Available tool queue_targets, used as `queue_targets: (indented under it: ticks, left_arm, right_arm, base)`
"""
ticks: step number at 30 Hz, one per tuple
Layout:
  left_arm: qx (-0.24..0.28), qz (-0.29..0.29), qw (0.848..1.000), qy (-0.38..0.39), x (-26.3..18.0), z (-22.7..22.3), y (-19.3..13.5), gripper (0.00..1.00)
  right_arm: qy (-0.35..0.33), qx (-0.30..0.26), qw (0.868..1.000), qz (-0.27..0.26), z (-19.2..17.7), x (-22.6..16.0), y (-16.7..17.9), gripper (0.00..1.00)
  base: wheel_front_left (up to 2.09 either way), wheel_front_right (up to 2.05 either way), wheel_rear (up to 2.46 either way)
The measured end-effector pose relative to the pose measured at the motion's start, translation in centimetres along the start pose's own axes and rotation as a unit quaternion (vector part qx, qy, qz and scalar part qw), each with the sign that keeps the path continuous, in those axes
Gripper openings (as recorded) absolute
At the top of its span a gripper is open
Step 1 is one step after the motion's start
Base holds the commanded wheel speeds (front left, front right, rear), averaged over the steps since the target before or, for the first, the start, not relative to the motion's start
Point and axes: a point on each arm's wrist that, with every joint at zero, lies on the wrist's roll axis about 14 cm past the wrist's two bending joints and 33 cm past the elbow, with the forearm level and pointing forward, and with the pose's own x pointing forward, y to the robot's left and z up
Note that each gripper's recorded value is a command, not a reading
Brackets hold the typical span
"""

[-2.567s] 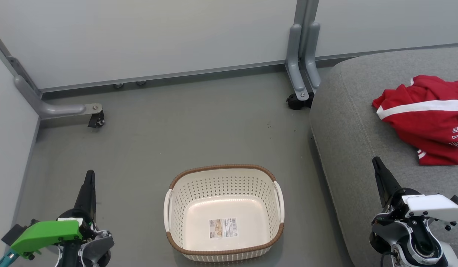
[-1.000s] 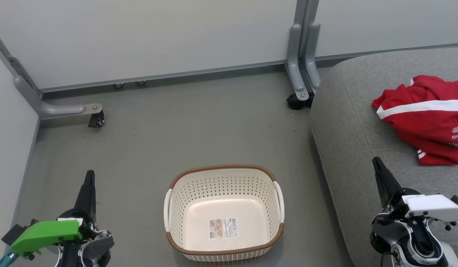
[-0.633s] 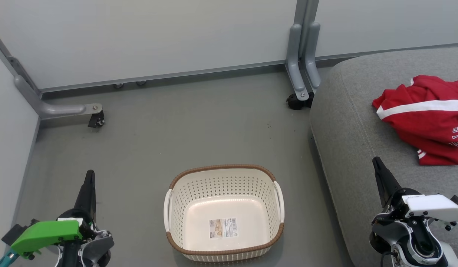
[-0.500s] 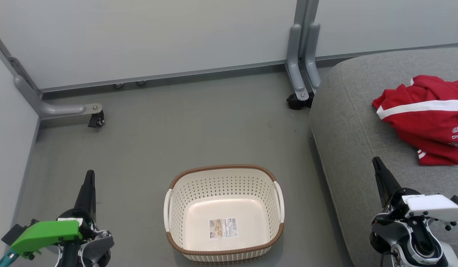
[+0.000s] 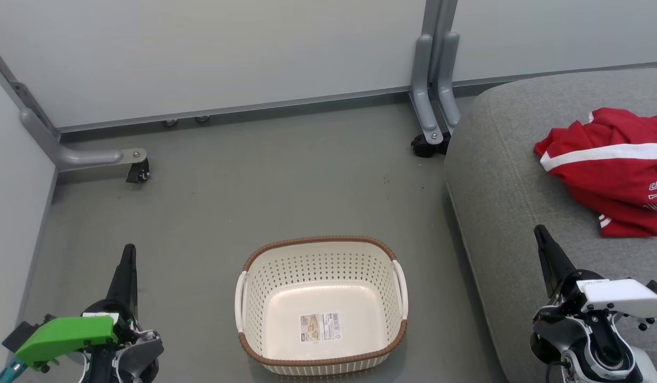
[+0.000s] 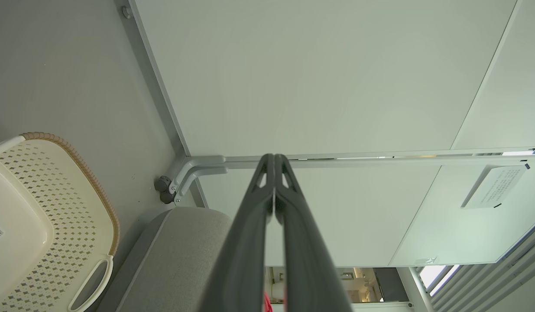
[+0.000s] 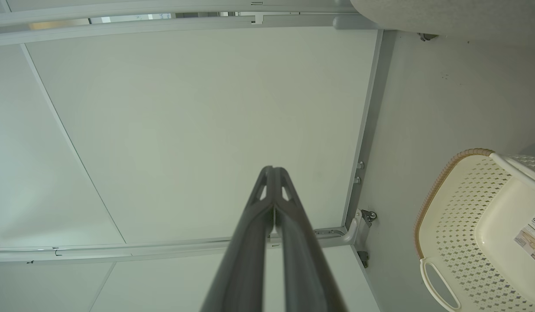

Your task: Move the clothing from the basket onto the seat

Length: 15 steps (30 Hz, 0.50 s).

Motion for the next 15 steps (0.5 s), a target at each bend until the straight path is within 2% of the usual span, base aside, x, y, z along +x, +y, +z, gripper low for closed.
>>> queue_targets:
  ticks: [15]
  left_arm:
    - [0.0, 0.0, 1.0, 0.0, 0.0, 0.0, 0.0, 0.0]
  right_arm:
    - [0.0, 0.0, 1.0, 0.0, -0.01, 0.0, 0.0, 0.0]
  base:
    - [0.0, 0.0, 0.0]
